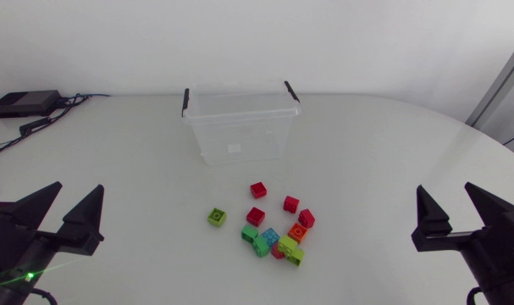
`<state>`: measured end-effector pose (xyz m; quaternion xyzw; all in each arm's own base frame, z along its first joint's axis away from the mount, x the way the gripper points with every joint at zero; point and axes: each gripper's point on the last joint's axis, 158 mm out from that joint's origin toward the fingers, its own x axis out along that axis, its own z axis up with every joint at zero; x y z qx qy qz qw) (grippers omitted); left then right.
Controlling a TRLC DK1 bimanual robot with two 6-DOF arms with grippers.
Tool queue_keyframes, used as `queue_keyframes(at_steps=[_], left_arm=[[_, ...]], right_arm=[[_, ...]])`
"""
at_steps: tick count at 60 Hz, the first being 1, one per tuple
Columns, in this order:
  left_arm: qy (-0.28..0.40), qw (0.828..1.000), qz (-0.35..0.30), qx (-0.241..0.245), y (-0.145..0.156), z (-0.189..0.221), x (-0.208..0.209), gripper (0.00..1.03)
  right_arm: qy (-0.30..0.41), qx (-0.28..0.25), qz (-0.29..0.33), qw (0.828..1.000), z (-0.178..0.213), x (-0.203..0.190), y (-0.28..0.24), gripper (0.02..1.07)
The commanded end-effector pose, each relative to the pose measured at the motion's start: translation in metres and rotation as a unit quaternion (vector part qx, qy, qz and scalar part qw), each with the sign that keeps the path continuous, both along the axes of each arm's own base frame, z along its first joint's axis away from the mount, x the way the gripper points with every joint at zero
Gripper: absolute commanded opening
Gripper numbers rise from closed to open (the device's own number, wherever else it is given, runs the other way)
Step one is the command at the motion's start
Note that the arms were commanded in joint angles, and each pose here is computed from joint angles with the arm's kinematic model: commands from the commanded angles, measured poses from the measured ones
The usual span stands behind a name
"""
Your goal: Pick up the duplo bricks and place them in the container
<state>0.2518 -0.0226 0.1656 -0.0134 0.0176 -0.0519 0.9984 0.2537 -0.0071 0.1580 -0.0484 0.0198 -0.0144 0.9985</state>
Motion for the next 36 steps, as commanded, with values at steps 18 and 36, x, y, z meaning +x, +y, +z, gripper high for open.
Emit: queue_keyframes(at_steps=[18,36], left_arm=[[0.067,0.997,-0.024,0.004,-0.016,0.037,0.031,0.97],[0.319,0.942,-0.083,0.056,-0.058,-0.029,0.064,0.96]], right_arm=[[-0.02,0.007,0.006,1.0,0.032,0.004,0.003,1.02],[0.078,0.014,0.034,0.996,0.036,0.038,0.019,1.02]])
